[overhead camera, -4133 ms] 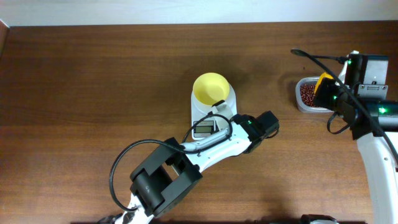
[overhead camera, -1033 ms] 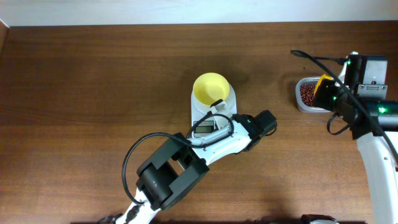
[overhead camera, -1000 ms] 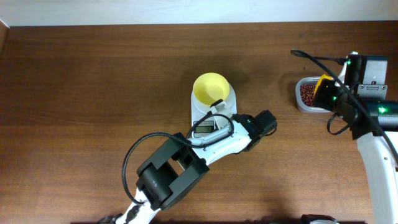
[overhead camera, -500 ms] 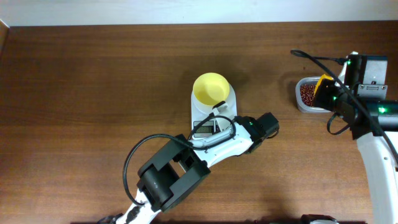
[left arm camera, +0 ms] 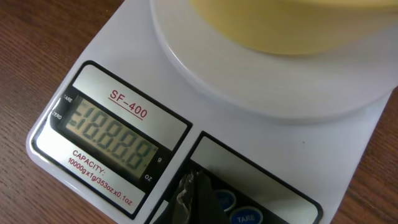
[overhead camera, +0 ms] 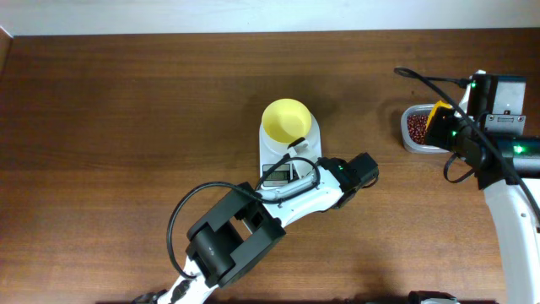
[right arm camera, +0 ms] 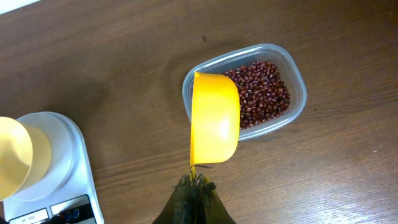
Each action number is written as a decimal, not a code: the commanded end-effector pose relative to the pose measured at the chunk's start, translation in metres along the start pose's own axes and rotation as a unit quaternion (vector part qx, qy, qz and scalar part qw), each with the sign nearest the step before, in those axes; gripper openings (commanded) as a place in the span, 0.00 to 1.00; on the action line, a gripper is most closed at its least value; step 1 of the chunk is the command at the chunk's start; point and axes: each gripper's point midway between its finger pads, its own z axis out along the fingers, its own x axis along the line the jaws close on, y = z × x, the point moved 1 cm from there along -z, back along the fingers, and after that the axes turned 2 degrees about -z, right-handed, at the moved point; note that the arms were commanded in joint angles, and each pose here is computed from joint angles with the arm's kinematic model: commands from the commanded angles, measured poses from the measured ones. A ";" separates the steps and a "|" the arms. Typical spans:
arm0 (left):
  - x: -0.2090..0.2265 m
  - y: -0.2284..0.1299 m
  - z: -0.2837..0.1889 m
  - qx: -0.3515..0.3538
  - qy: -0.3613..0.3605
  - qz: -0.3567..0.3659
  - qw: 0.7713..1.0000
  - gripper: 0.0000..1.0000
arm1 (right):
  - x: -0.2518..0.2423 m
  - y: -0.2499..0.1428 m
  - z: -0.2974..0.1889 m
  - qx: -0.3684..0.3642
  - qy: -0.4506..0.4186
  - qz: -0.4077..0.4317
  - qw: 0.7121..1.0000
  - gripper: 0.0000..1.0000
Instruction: Scoop item into bowl and weigh 50g on scale
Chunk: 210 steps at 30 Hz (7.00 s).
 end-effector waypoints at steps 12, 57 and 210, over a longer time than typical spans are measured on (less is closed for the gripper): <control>0.005 -0.004 0.012 0.010 0.014 -0.005 1.000 0.00 | 0.000 0.007 -0.003 -0.008 0.003 0.004 1.000 0.04; 0.006 -0.015 0.007 0.023 0.013 0.005 1.000 0.00 | 0.000 0.006 -0.003 -0.006 0.002 0.004 1.000 0.04; 0.010 -0.015 0.016 0.110 -0.053 -0.091 0.988 0.00 | 0.004 -0.010 -0.003 0.031 0.018 0.035 0.999 0.04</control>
